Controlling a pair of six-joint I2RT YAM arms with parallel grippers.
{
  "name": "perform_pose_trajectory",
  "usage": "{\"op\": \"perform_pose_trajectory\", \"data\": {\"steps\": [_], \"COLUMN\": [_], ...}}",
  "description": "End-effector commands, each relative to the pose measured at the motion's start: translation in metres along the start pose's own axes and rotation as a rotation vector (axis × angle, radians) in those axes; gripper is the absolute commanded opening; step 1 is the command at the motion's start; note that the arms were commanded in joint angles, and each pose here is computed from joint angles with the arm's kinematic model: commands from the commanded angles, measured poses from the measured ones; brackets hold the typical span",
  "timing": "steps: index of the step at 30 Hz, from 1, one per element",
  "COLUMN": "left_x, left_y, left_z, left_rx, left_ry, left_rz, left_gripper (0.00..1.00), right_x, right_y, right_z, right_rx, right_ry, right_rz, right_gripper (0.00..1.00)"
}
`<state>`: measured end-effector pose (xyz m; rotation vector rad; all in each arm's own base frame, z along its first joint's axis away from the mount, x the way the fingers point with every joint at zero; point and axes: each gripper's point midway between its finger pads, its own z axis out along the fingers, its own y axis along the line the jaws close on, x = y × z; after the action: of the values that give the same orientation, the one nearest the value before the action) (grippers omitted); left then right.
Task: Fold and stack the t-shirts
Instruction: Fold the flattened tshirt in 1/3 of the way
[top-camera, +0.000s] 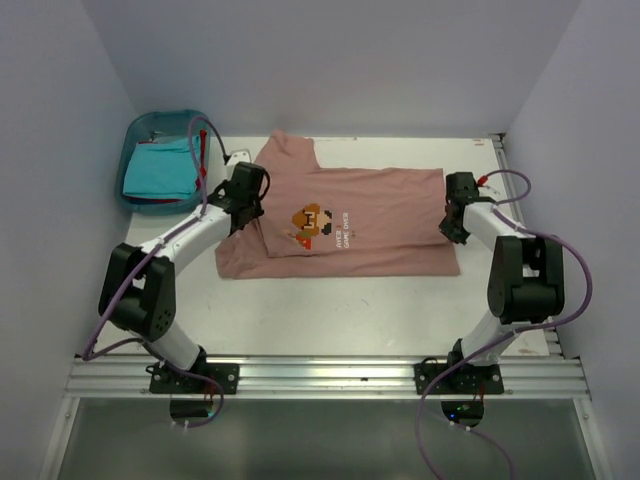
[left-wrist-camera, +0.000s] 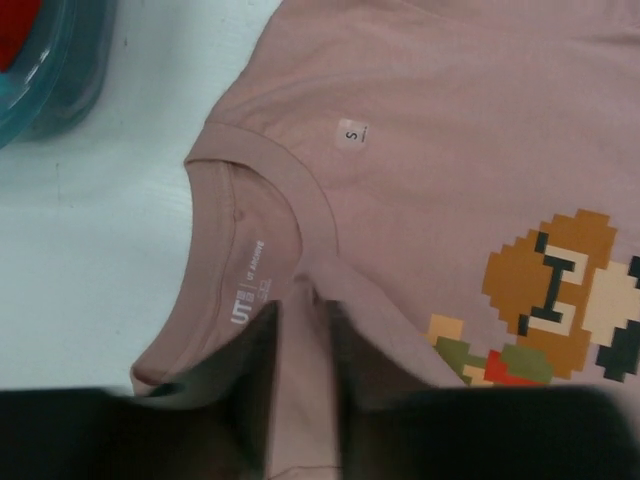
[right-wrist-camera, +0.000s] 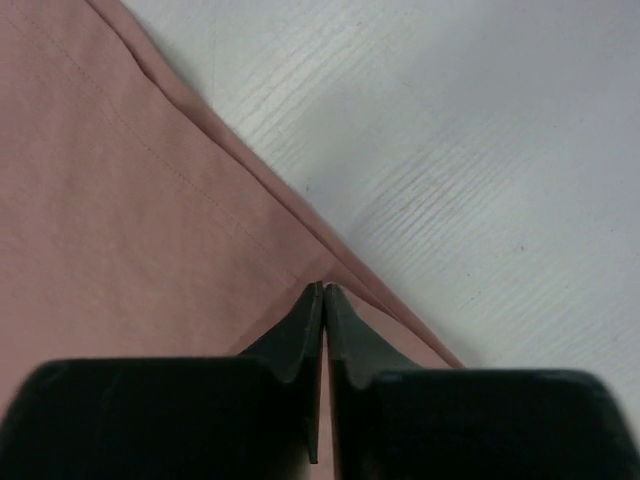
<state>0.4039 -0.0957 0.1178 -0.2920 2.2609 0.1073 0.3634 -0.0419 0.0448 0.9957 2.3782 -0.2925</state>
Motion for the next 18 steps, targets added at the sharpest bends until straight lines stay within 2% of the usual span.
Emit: {"op": "perform_pose_trajectory", "data": {"steps": [1, 2, 3, 4, 7, 8, 9, 10, 13, 15, 18], "left_x": [-0.037, -0.035, -0.035, -0.039, -0.063, -0.075, -0.082, -0.093, -0.093, -0.073, -0.031], "left_y": [-0.008, -0.004, -0.003, -0.002, -0.003, -0.007, -0.008, -0.007, -0.009, -0.015, -0.021], "left_z": [0.009, 0.013, 0.013, 0.009, -0.013, -0.021, -0.03, -0.046, -0.069, -0.073, -0.073], "left_rx": [-0.002, -0.033, -0.04, -0.037, 0.02, 0.053, 0.078, 0.106, 0.181, 0.234, 0.306], "left_ry": [-0.074, -0.067, -0.066, -0.08, -0.171, -0.212, -0.238, -0.275, -0.277, -0.204, -0.088], "left_rz": [-0.055, -0.06, -0.068, -0.077, -0.121, -0.143, -0.15, -0.169, -0.183, -0.185, -0.179], "left_gripper": [0.49, 0.91, 1.0, 1.0, 1.0, 1.0, 1.0, 1.0, 1.0, 1.0, 1.0], "right_x": [-0.021, -0.019, -0.022, -0.025, -0.043, -0.048, -0.052, -0.061, -0.06, -0.045, -0.005], "right_y": [0.017, 0.018, 0.019, 0.022, 0.025, 0.026, 0.026, 0.026, 0.045, 0.066, 0.095], "right_z": [-0.002, -0.003, -0.006, -0.01, -0.036, -0.043, -0.051, -0.068, -0.095, -0.109, -0.118], "right_rx": [-0.047, -0.056, -0.075, -0.097, -0.196, -0.223, -0.25, -0.289, -0.435, -0.548, -0.623], "right_ry": [-0.05, -0.045, -0.057, -0.072, -0.168, -0.198, -0.23, -0.268, -0.268, -0.223, -0.122], "right_rz": [0.034, 0.027, 0.035, 0.039, 0.07, 0.069, 0.075, 0.083, 0.015, -0.071, -0.246], "right_gripper": [0.14, 0.26, 0.39, 0.52, 0.64, 0.72, 0.76, 0.78, 0.8, 0.81, 0.8]}}
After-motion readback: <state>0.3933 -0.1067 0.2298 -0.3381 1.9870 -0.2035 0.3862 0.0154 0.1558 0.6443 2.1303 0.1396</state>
